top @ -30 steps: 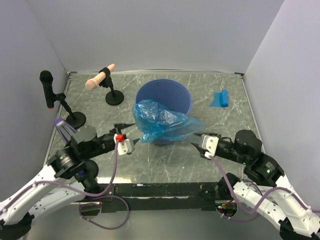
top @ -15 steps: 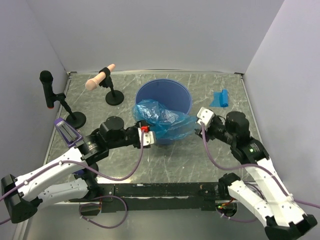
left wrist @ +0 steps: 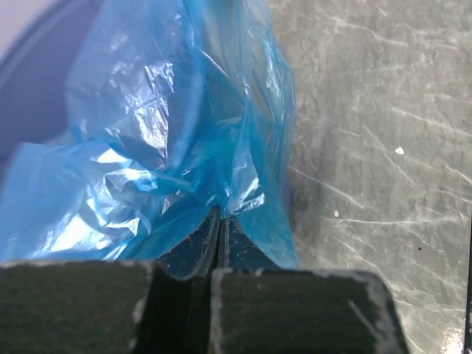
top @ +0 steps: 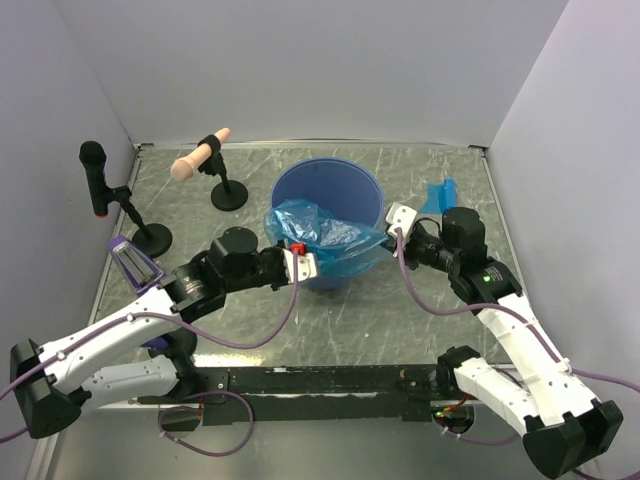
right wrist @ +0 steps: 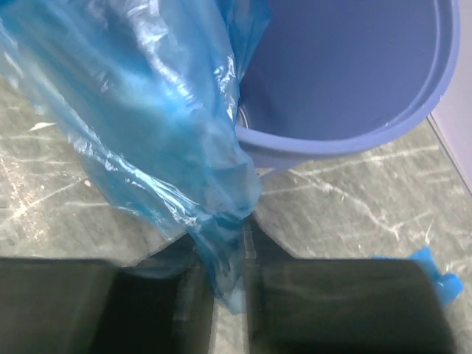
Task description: Put the trash bags into the trash bin
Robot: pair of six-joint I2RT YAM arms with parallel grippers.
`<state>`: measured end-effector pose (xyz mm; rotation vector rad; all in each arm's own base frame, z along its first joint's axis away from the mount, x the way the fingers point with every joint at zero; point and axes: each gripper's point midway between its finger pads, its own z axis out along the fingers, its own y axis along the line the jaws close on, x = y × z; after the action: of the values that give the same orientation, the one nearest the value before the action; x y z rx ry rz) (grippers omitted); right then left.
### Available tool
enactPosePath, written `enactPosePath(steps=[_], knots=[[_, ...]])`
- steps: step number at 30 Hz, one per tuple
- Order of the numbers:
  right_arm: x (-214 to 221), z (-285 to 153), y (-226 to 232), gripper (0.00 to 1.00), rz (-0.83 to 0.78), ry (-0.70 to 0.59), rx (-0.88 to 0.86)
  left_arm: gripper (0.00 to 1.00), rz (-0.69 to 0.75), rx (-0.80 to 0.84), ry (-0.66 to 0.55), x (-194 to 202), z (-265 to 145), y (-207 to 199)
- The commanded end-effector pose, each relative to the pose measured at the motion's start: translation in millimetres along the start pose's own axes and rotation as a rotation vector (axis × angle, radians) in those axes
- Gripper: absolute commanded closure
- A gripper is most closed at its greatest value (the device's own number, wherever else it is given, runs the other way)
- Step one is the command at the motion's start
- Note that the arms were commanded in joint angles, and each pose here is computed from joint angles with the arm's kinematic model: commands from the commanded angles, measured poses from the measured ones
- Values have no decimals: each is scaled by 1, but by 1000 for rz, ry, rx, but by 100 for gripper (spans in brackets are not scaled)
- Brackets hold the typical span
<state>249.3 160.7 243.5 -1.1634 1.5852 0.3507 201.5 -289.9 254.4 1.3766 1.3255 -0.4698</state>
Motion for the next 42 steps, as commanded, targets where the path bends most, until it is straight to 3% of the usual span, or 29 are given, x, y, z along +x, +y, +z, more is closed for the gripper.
enactPosePath(steps=[1, 5, 8, 15, 22, 34, 39, 42], knots=[[-40, -8, -4, 91, -45, -133, -15, 99, 31, -47, -62, -31, -31, 12], [-55, -15, 3, 100, -20, -158, -59, 99, 98, -68, -88, -38, -50, 14], [-64, -20, 3, 100, -1, -169, -65, 99, 179, -125, -77, -47, -61, 29], [-65, -15, -28, 100, 7, -124, 49, 99, 285, -430, 75, -25, -76, 121], [-72, 1, -61, 100, 45, -40, 90, 99, 264, -602, 164, -7, -80, 200], [-51, 2, -95, 100, 123, 97, 171, 100, 156, -612, 237, 36, -61, 240], [-60, -2, -90, 100, 190, 52, 134, 99, 71, -604, 222, 40, -54, 243], [-74, -7, -73, 99, 184, -5, 48, 100, 27, -571, 158, 20, -60, 237]])
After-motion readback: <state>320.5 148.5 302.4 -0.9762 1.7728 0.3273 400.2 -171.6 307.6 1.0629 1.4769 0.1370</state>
